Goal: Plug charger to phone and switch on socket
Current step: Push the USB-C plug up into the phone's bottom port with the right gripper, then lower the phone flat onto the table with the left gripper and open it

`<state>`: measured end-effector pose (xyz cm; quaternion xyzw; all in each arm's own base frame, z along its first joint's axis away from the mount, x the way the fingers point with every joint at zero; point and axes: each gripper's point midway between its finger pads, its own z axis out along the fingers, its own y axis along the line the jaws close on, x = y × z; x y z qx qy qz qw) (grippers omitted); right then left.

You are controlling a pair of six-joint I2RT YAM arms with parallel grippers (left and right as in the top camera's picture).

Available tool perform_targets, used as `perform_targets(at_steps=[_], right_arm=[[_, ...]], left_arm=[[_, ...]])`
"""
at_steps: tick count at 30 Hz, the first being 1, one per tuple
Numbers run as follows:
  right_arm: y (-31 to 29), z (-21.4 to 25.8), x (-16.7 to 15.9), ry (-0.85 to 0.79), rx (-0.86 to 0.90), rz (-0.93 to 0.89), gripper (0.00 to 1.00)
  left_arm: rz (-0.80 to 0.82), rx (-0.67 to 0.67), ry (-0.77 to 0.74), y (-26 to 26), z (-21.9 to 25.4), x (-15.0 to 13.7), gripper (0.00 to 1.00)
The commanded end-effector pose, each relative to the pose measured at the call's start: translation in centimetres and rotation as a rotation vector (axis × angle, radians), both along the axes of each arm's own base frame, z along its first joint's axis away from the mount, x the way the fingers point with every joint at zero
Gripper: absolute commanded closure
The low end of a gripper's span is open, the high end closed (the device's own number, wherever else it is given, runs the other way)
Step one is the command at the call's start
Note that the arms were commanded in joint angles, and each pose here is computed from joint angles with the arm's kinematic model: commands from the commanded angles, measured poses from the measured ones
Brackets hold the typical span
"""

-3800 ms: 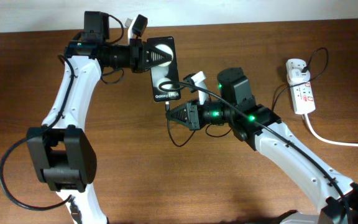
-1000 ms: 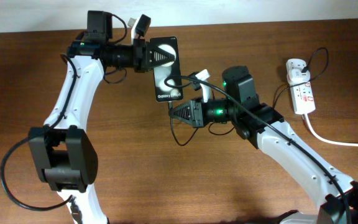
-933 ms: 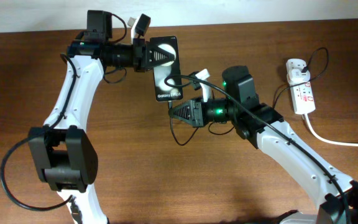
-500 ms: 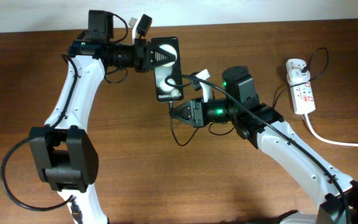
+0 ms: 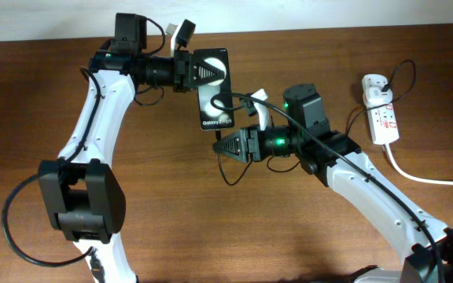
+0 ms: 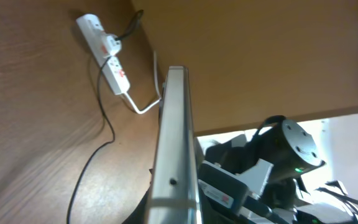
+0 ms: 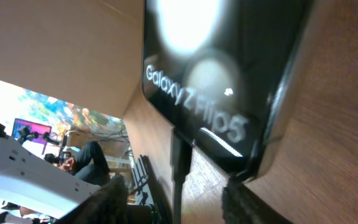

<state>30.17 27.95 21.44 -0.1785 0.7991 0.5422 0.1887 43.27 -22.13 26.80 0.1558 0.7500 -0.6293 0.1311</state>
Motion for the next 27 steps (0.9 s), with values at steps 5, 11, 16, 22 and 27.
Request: perform_targets(at_steps=[5, 11, 16, 22, 27], right_arm=[[-0.2, 0.3, -0.3, -0.023, -0.005, 0.023, 0.31], [-0.4, -0.2, 0.0, -0.015, -0.027, 0.0, 0.27], [-0.5, -0.4, 0.2, -0.015, -0.038, -0.012, 0.22], [-0.5, -0.4, 0.2, -0.015, -0.038, -0.012, 0.21], [-0.5, -0.4, 0.2, -0.015, -0.038, -0.012, 0.21]], left_arm=[[0.133, 0.233, 0.031, 1.2, -3.8, 1.4, 1.0], [0.159, 0.388, 0.06, 2.2, -7.3, 0.8, 1.0], [0.171, 0.452, 0.111, 2.8, -10.3, 0.2, 1.0], [0.166, 0.458, 0.134, 2.9, -12.6, -0.4, 1.0], [0.157, 0.466, 0.175, 2.9, -14.4, -0.4, 1.0]])
